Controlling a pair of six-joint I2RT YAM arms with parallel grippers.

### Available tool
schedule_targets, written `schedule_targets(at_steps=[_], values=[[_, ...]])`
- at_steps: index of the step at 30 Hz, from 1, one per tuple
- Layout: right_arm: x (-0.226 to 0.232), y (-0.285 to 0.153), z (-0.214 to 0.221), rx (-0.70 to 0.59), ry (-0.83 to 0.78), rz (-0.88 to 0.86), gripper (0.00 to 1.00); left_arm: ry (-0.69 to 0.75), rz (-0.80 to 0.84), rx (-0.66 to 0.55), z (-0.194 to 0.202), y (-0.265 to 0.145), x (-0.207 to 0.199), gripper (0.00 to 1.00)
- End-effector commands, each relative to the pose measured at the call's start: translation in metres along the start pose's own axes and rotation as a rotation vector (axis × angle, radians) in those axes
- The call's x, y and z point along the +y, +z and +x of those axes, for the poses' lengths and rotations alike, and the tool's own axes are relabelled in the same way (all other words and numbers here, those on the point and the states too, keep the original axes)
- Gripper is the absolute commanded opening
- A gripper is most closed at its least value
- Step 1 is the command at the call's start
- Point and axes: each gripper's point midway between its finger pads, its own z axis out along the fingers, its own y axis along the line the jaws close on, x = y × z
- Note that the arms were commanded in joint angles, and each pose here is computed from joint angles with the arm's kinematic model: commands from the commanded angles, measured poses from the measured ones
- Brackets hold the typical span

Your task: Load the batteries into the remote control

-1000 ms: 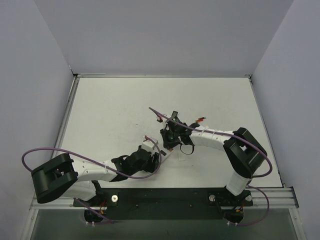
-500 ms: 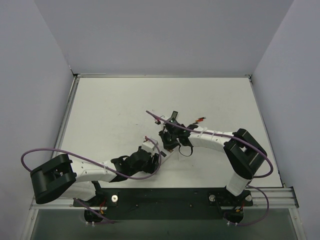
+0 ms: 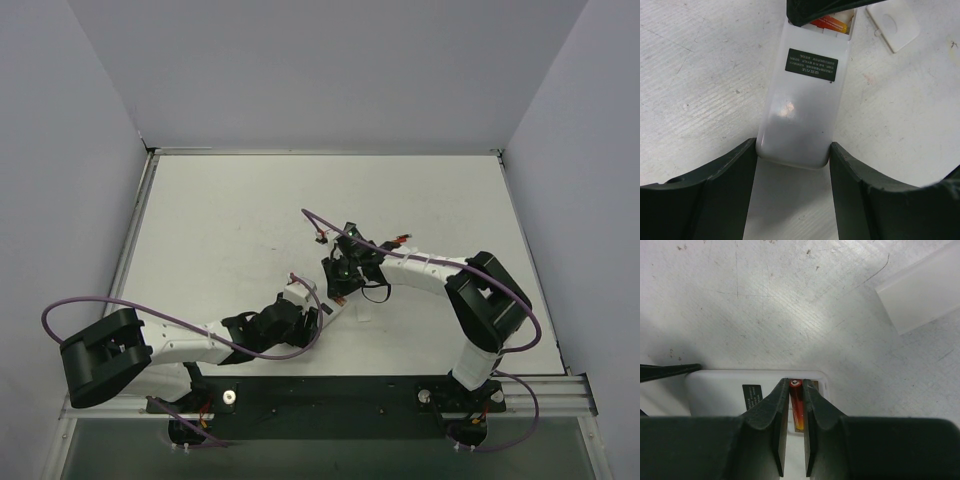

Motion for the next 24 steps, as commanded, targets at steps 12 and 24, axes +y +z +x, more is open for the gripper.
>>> schedule_targets(at_steps=[12, 24], values=[[0.062, -0.024, 0.086, 0.394, 0.160, -0.295, 0.10, -0.021, -0.110, 0.052, 0.022, 0.000, 0.027, 0.00], [0.062, -0.030, 0.076, 0.373, 0.163, -0.308, 0.16, -0.021, -0.112, 0.048, 0.022, -0.002, 0.028, 0.00]])
